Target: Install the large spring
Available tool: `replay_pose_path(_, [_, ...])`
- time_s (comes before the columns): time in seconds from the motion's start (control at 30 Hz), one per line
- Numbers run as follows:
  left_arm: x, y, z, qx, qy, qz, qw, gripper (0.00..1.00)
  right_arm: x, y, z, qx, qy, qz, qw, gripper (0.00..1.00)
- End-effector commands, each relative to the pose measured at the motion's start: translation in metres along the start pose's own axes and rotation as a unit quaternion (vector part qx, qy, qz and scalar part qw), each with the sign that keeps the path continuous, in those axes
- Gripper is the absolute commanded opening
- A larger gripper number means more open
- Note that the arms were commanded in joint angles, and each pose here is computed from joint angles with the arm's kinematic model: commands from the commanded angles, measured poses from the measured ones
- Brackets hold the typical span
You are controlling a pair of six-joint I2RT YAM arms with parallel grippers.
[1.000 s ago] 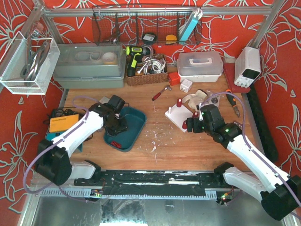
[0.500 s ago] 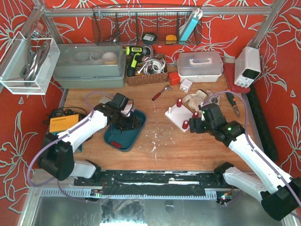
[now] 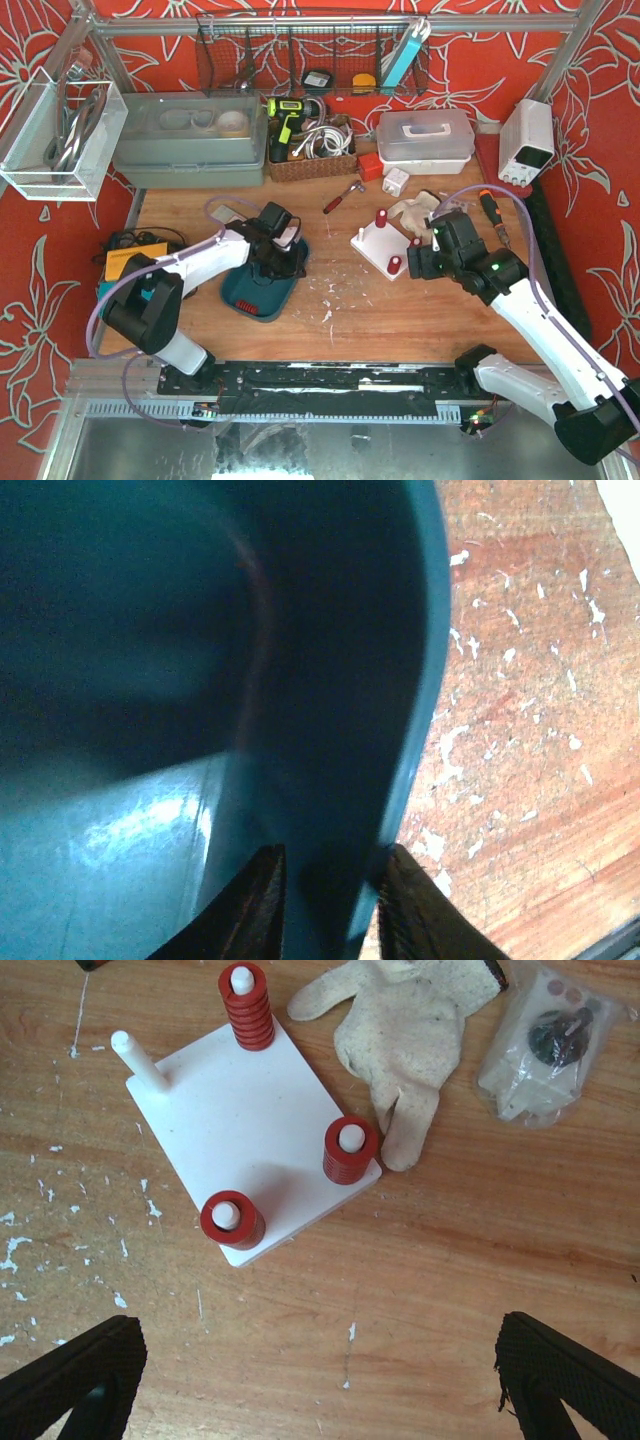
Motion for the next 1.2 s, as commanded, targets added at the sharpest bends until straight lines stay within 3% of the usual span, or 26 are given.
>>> replay_pose_path(0.0, [0.003, -0.013, 0.000, -0.010, -0.018, -0.018, 1.000, 0.28, -0.013, 0.000, -0.007, -0.010, 0.013, -0.004, 1.000, 0.96])
replay_pose_path(0.3, [0.008, -0.025, 0.001, -0.024, -0.037, -0.024, 0.999, 0.19, -0.021, 0.004, -0.011, -0.007, 0.013, -0.011, 1.000, 0.96])
replay_pose_path(0.8, [-0.002, -0.037, -0.001, -0.025, -0.054, -0.056, 0.997, 0.18, -0.028, 0.002, -0.011, -0.014, 0.010, -0.018, 1.000, 0.96])
replay_pose_path(0.97, [0.004, -0.036, -0.005, 0.041, -0.035, -0.039, 0.998, 0.23, -0.030, 0.001, -0.013, -0.011, 0.013, -0.025, 1.000, 0.96])
replay_pose_path(1.17, [-0.010, -0.030, -0.005, 0.109, -0.056, -0.030, 0.992, 0.16, -0.033, -0.002, -0.012, 0.011, 0.004, -0.043, 0.999, 0.96])
Point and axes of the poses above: each gripper's point midway between its finger pads, its own x axis out along the fingers, its own z axis along the line the jaws close on, y = z × x, the point moved 8 cm from there along -x, back along the fingers, and after that the axes turned 9 degrees about x, right-handed, at the moved point
